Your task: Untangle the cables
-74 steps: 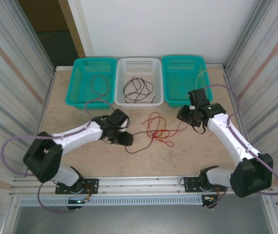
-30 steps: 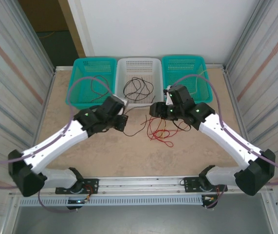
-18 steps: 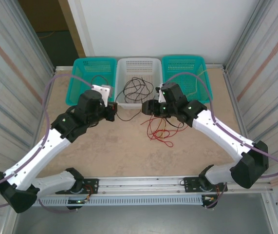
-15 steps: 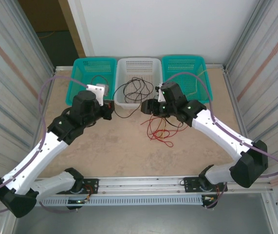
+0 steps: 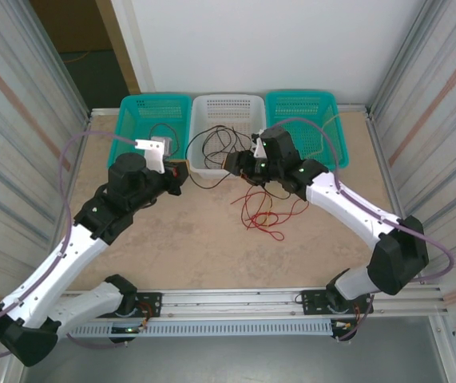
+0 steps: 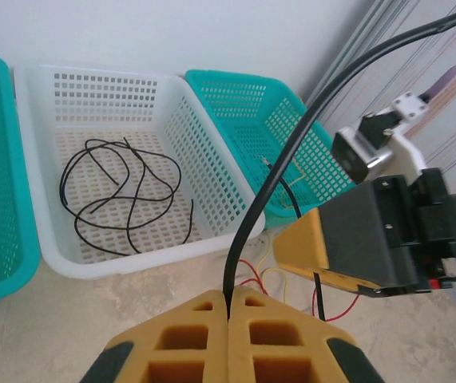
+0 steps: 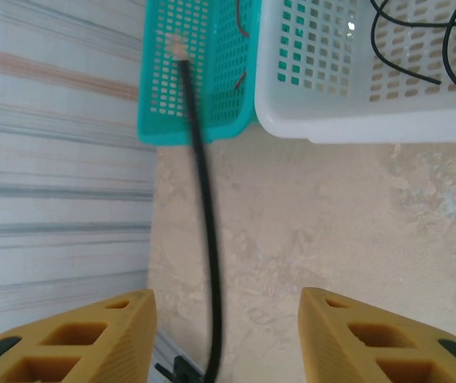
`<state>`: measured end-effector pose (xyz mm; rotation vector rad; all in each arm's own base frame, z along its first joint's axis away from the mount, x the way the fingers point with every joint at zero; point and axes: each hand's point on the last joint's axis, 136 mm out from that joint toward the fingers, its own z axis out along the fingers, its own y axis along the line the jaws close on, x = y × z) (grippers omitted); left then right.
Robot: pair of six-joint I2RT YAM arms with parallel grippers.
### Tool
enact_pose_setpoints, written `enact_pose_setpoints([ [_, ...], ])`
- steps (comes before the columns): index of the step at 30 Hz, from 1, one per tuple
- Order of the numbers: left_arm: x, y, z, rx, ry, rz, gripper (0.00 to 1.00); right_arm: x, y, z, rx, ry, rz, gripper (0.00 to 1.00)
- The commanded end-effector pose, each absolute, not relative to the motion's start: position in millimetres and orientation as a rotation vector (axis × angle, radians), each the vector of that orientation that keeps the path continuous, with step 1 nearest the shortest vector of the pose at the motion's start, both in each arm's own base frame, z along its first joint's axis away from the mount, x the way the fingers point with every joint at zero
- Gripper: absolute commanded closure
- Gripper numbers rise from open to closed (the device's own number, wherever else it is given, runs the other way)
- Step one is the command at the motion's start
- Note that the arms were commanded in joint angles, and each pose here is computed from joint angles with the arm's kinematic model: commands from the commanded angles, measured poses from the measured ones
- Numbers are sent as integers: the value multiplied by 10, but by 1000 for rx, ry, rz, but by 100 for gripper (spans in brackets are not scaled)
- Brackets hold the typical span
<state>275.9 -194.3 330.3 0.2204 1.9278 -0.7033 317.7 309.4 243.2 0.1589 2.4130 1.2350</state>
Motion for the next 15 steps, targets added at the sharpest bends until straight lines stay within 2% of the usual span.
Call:
enact_pose_setpoints([
  [1,2753,-1913,3474,205,1842,-727,100,3253,3179,2527,217,2391,1315,53],
  [5,2757,-1875,3488,189,1820,-717,100,3288,3192,2543,232,2380,1322,78],
  [8,2780,-1797,3443,143,1824,-685,100,3312,3151,2645,224,2344,1315,90],
  [13,2878,-1616,3101,-52,1906,-647,100,3392,2994,2952,206,2238,1300,100],
  [14,2900,-1591,2985,-95,1936,-651,98,3414,2948,3042,197,2210,1291,100],
  [15,2915,-1571,2883,-132,1966,-657,89,3430,2908,3109,191,2190,1280,100],
])
